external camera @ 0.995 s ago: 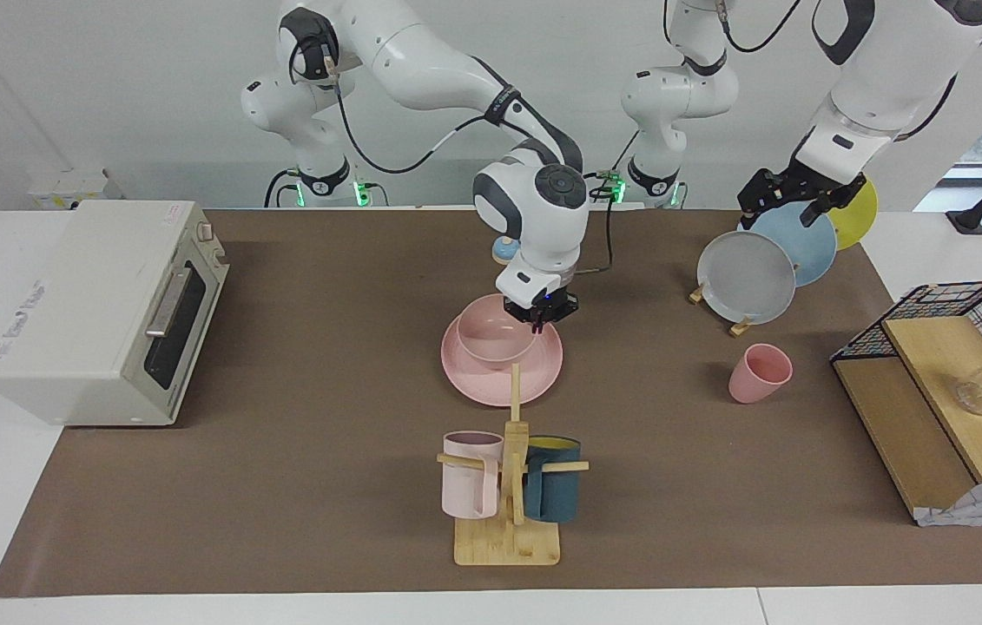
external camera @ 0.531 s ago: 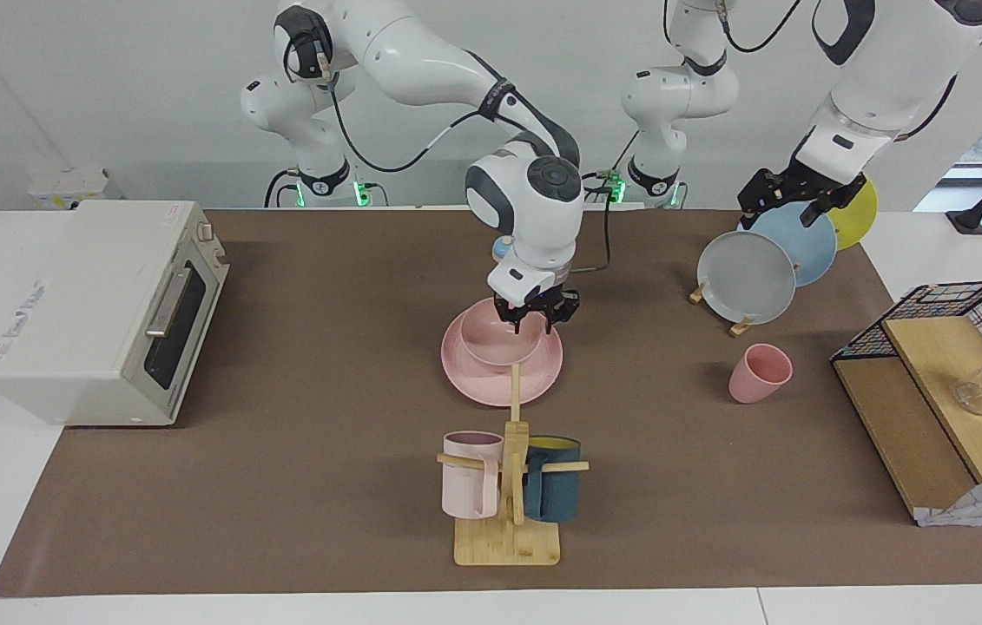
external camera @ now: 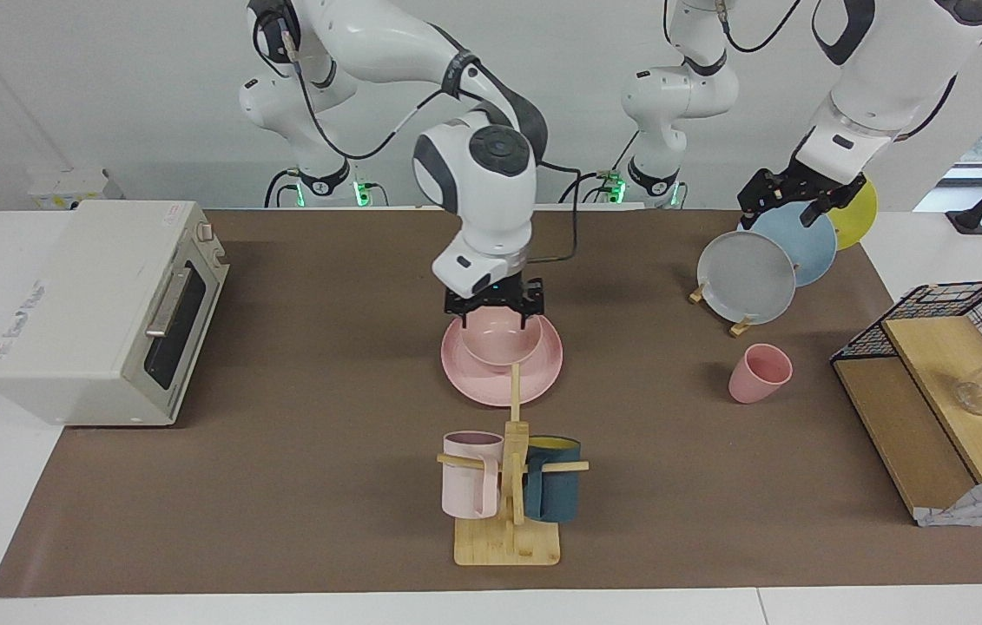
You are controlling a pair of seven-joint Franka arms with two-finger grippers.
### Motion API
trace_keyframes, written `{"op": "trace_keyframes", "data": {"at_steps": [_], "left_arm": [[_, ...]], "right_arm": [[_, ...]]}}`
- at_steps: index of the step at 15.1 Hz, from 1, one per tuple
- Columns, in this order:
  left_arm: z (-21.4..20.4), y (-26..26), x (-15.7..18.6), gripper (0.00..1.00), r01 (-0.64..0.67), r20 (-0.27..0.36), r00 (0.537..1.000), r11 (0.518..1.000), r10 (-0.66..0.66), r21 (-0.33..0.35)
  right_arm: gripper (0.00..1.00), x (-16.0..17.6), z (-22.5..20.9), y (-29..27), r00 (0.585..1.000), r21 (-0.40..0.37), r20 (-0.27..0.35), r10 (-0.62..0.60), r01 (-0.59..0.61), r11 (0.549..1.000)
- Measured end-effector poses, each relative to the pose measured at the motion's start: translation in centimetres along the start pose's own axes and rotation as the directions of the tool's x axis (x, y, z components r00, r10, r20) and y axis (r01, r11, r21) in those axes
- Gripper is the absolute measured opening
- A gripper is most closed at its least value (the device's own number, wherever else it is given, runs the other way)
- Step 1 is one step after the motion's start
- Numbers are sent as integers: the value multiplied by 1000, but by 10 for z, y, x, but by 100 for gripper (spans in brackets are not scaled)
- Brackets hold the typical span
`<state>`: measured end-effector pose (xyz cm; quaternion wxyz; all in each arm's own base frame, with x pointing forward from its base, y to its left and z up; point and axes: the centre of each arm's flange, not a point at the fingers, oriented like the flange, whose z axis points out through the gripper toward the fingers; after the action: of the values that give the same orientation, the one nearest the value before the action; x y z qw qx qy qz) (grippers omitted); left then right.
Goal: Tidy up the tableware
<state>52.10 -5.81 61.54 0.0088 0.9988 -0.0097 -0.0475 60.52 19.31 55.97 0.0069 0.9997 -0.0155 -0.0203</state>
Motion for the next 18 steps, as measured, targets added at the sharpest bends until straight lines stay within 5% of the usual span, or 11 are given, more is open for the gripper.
{"op": "trace_keyframes", "data": {"at_steps": [5,13,18], "left_arm": [[0,0,0,100,0,0,1000,1000,0,0],[0,0,0,100,0,0,1000,1000,0,0],[0,0,0,100,0,1,1000,1000,0,0]], "right_arm": [[100,-34,-70,110,999,9,28,-15,14,1000],[100,-51,-32,179,991,12,130,-7,6,1000],[100,-63,-30,207,991,21,128,37,-40,999]]}}
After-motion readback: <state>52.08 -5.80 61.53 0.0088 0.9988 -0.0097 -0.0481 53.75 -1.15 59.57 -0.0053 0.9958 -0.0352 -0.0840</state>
